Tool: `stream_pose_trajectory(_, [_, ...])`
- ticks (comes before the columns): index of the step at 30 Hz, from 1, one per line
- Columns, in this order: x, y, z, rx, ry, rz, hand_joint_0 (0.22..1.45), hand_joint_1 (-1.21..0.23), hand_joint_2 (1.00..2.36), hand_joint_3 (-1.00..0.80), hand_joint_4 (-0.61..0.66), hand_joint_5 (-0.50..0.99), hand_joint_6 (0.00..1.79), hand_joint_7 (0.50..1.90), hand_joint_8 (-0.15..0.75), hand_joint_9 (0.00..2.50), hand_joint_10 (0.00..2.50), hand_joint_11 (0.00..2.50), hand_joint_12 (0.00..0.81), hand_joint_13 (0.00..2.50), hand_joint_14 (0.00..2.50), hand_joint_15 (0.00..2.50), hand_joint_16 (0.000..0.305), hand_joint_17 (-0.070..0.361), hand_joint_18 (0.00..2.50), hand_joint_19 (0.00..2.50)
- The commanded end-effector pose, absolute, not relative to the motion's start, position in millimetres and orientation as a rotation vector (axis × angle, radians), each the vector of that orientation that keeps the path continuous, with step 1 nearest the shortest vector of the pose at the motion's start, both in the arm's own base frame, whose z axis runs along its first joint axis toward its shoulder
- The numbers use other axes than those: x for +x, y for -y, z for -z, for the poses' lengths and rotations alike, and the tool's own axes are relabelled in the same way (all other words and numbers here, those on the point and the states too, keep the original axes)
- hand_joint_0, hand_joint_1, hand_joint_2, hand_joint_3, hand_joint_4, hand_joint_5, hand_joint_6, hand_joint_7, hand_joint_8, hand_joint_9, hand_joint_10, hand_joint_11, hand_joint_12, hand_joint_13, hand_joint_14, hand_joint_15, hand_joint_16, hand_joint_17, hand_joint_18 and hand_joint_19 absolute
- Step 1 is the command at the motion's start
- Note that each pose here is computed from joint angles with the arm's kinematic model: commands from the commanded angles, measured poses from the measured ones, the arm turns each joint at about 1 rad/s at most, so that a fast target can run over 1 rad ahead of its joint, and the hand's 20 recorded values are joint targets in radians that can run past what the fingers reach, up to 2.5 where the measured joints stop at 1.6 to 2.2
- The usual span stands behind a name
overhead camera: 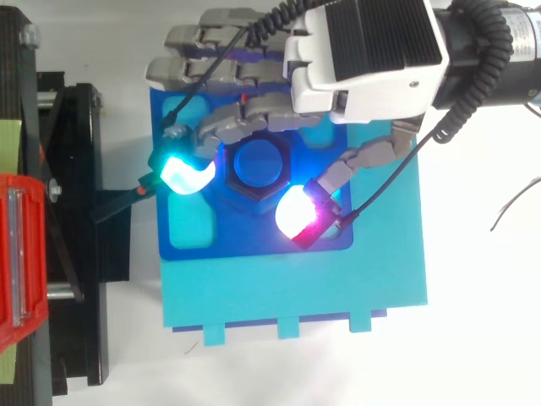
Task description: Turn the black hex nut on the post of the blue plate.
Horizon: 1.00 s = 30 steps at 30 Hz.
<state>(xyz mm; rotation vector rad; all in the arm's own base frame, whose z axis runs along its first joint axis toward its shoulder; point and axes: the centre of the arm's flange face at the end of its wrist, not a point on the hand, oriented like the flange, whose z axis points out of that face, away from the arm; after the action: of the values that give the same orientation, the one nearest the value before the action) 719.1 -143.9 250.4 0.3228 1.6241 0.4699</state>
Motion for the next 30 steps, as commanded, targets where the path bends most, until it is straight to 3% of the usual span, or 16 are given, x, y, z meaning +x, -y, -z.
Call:
stream_pose_trajectory(1, [718.5,146.5,-249.8,0.326,-1.624,-0.467,0.45,-0.89,1.00,-0.50,0.04,-0.30,0.50,0.70,0.110,0.00,0.00,0.00,0.288,0.00,0.00,0.00,0.043,0.097,0.00,0.00])
stream_pose_trajectory(7, [717.8,149.6,-249.8,0.328,-1.624,-0.465,0.47,-0.85,1.00,-0.50,0.11,-0.29,0.50,0.75,0.116,0.00,0.00,0.00,0.287,0.00,0.00,0.00,0.042,0.096,0.00,0.00])
stream_pose_trajectory(20, [716.9,152.0,-249.4,0.330,-1.627,-0.457,0.52,-0.80,1.00,-0.50,0.15,-0.26,0.50,0.89,0.115,0.00,0.00,0.00,0.275,0.00,0.00,0.00,0.039,0.087,0.00,0.00])
stream_pose_trajectory(30, [716.7,152.0,-250.5,0.329,-1.626,-0.457,0.51,-0.80,1.00,-0.50,0.16,-0.25,0.50,0.92,0.122,0.00,0.00,0.00,0.279,0.00,0.00,0.00,0.039,0.089,0.00,0.00])
